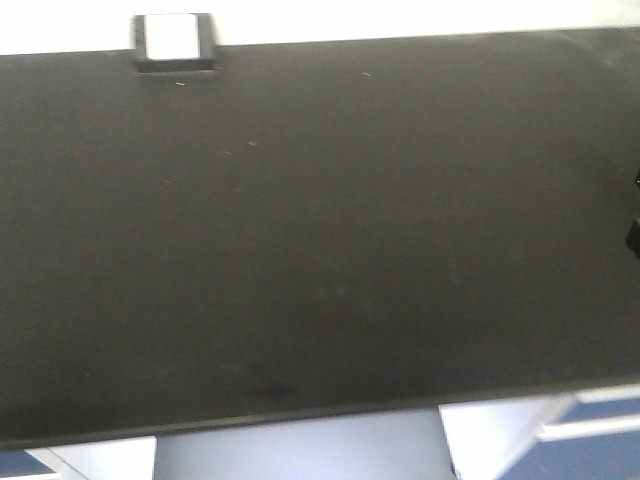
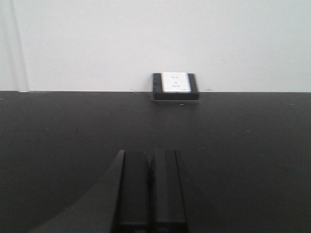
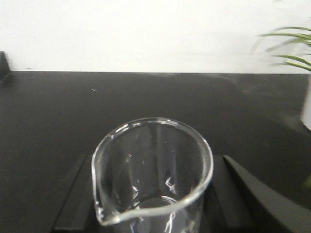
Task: Grab beaker and place in storage area
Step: 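Drive the base to the other bench holding the beaker in the right gripper, then lower the held beaker onto the bench top with the right gripper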
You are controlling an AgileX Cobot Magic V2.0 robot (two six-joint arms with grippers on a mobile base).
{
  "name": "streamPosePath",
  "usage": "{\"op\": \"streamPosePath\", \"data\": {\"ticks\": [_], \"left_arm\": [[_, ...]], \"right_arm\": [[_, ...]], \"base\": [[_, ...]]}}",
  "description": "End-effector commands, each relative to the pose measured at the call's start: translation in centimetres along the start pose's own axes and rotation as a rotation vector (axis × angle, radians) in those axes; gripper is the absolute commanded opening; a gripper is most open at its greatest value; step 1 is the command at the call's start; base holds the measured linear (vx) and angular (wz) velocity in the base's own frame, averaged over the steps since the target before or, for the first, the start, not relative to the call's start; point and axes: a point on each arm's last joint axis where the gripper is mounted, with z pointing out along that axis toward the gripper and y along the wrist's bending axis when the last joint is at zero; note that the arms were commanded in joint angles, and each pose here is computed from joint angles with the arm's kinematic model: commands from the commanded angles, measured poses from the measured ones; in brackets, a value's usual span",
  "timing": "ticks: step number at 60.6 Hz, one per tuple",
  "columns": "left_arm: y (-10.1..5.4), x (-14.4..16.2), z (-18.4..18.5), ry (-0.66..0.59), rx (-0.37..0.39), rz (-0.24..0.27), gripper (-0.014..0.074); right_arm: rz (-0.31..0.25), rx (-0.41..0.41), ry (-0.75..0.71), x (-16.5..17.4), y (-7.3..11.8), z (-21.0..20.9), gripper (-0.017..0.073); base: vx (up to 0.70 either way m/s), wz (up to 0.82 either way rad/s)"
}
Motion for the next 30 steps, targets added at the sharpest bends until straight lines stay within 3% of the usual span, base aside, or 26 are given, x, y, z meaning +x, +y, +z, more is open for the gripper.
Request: {"op": "streamPosePath", "data": {"ticks": [1,13,30], "left_arm": [[-0.16,-0.1,-0.05,-0.077,0.028,-0.011,-0.0008],[-0.16,-0.1,-0.05,-0.077,0.028,-0.011,-0.0008],[-0.16,-0.1,-0.05,-0.077,0.028,-0.011,-0.0008]], "right_arm": [[-0.02,-0.019,-0.105,-1.66,0.14,-0.23,-0.0003],[-0.02,-0.019,-0.105,-1.66,0.14,-0.23,-0.0003],[-0.02,-0.019,-0.105,-1.66,0.14,-0.23,-0.0003]], "base": [[0.24,0.46],[0.16,0.31],[0.02,0.06]]}}
